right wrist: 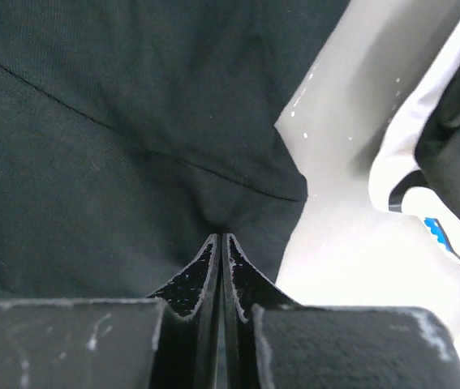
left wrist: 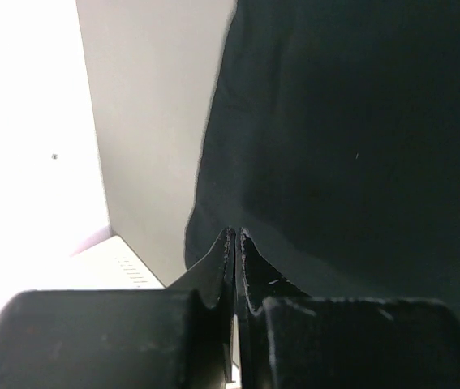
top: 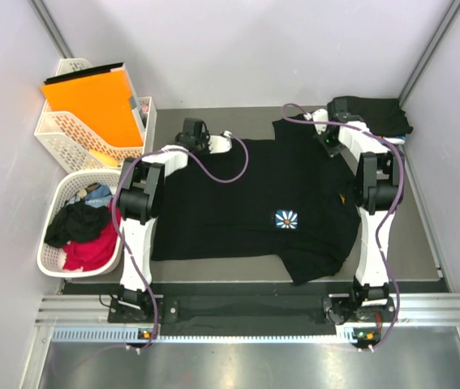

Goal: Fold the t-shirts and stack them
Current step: Grap the side of the flattened tshirt closest away from the robot with both arms

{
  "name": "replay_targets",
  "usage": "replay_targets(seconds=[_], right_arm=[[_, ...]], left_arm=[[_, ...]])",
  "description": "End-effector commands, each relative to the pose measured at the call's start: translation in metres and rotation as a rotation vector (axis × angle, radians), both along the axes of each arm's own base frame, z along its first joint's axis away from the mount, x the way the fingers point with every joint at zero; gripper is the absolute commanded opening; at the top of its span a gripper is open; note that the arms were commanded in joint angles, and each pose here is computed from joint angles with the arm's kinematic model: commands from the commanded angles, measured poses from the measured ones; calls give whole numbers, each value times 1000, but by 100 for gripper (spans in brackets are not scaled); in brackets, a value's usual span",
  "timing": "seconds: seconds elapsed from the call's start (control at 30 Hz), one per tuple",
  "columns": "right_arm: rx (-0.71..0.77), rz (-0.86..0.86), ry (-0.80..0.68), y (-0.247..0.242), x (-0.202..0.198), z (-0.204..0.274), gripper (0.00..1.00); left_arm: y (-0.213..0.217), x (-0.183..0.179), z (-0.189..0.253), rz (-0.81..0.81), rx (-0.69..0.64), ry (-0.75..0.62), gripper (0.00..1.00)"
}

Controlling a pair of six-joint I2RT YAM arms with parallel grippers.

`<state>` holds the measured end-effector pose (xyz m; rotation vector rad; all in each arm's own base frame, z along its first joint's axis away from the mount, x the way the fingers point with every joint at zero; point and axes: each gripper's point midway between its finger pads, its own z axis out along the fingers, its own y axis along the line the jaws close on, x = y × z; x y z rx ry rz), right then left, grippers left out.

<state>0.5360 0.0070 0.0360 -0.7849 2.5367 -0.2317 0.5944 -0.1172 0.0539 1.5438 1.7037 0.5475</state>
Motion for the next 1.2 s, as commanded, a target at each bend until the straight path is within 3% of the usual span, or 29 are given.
replay_targets(seconds=[0.0, 0.33, 0.63, 1.17], right_arm=[[-5, 19, -55, 10, 18, 10, 0], [-16, 29, -45, 14, 19, 5, 0], [-81, 52, -53, 13, 34, -5, 0], [-246, 163, -163, 22, 84, -14, 0]], left_arm=[[20, -3, -2, 13, 37, 102, 0], [39, -23, -22, -37, 93, 227, 0], [62, 13, -38, 61, 204, 85, 0], [72, 47, -32, 124, 253, -57, 0]])
